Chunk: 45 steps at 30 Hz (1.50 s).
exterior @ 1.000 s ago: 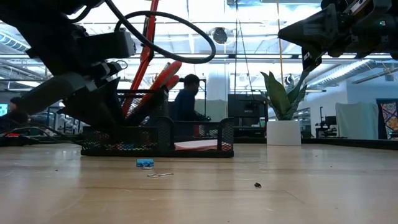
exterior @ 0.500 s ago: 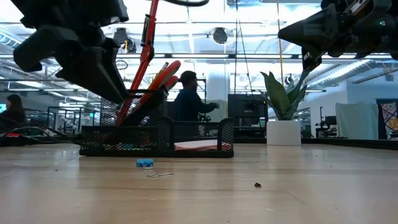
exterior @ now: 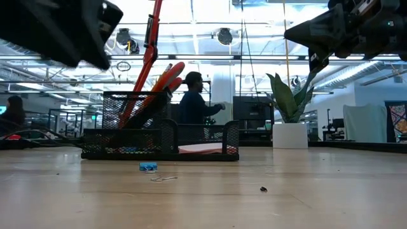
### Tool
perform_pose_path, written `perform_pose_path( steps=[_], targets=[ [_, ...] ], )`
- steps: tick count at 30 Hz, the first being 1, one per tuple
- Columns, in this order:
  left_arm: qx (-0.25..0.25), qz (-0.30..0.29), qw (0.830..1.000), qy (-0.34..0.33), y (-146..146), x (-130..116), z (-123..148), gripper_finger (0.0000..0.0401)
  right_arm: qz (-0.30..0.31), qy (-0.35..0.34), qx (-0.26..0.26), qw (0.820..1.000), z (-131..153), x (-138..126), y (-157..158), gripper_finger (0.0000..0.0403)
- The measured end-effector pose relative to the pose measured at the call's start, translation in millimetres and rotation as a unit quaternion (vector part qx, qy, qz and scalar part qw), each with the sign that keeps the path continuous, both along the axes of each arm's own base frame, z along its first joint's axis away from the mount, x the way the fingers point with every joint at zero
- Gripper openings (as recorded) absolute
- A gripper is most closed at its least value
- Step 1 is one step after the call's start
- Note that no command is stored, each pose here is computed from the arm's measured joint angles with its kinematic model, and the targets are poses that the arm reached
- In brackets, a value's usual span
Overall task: Pick and place office supplies into organizer
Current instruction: Put the blue binder clip into the desk organizer
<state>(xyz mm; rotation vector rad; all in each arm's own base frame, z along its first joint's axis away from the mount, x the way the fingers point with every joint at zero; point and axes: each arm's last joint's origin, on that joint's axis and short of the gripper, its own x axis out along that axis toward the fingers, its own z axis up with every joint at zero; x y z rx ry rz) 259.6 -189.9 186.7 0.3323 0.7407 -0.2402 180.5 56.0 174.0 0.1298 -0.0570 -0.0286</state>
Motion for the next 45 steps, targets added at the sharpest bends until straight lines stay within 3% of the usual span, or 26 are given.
perform_pose_path(
  steps=[4, 7, 10, 15, 19, 26, 30, 36, 45],
  targets=[
    [-0.014, -0.005, 1.000, -0.010, -1, 12, -8, 0.0148, 0.000, -0.002, 0.002, 1.000, 0, 0, 0, 0.0004],
    [-0.019, -0.054, 0.998, 0.009, 2, 20, -16, 0.0148, 0.000, -0.002, 0.002, 1.000, 0, 0, 0, 0.0004],
    [0.023, -0.105, 0.994, 0.031, 7, 23, -26, 0.0148, 0.000, -0.002, 0.002, 1.000, 1, 0, 0, 0.0004],
    [0.027, -0.169, 0.984, 0.038, 20, 36, -20, 0.0151, 0.000, -0.002, 0.001, 1.000, 0, 0, 0, 0.0004],
    [0.021, -0.185, 0.981, 0.059, 28, 55, -7, 0.0154, 0.000, -0.002, 0.001, 1.000, 0, 0, 0, 0.0004],
    [0.119, -0.231, 0.947, 0.190, 26, 82, -28, 0.0154, -0.001, -0.002, -0.003, 1.000, 0, 0, 0, 0.0004],
    [0.164, -0.251, 0.929, 0.219, 22, 93, -33, 0.0154, -0.001, 0.001, -0.004, 1.000, 0, 0, 0, 0.0004],
    [0.185, -0.291, 0.917, 0.201, 22, 101, -26, 0.0154, -0.001, 0.004, -0.005, 1.000, -1, 0, 0, 0.0004],
    [0.154, -0.318, 0.914, 0.198, 44, 111, -26, 0.0154, -0.001, 0.005, -0.004, 1.000, -1, 0, 0, 0.0004]
  ],
)
